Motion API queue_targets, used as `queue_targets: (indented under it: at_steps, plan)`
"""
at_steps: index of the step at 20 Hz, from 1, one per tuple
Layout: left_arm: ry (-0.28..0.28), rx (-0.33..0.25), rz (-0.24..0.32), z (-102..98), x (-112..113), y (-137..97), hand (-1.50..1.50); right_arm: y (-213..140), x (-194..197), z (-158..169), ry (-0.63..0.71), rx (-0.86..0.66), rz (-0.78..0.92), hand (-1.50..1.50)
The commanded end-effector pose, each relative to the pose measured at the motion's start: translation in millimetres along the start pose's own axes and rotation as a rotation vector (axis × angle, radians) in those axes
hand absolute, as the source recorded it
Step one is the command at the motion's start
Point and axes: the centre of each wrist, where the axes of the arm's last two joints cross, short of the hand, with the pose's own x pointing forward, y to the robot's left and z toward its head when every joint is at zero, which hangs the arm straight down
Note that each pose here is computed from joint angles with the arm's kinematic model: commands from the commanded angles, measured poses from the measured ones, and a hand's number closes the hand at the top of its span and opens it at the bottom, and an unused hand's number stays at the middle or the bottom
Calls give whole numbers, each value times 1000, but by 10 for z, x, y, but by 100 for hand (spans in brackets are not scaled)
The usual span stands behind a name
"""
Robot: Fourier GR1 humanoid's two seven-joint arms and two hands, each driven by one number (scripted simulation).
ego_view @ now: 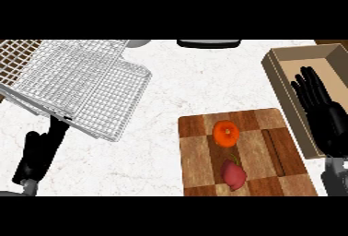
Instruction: Pick the squash from the cutting board and place it in the cardboard box
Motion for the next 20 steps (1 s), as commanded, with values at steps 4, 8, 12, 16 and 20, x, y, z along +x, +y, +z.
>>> queue_targets:
  at_steps: [4,8,12,16,20]
  plan:
    - [-175,44,187,32,396,62,0,101,100,-177,-11,155,-28,-150]
    - [-160,15,306,14,429,-20,0,-241,297,-223,-186,-222,164,-150]
    - [-177,55,320,48,360,47,0,31,43,24,-395,-71,139,-150]
    - [-163,48,341,47,406,-1,0,74,254,97,-460,101,231,-150]
    - [-167,29,344,81,490,124,0,-17,351,198,-228,262,570,-150]
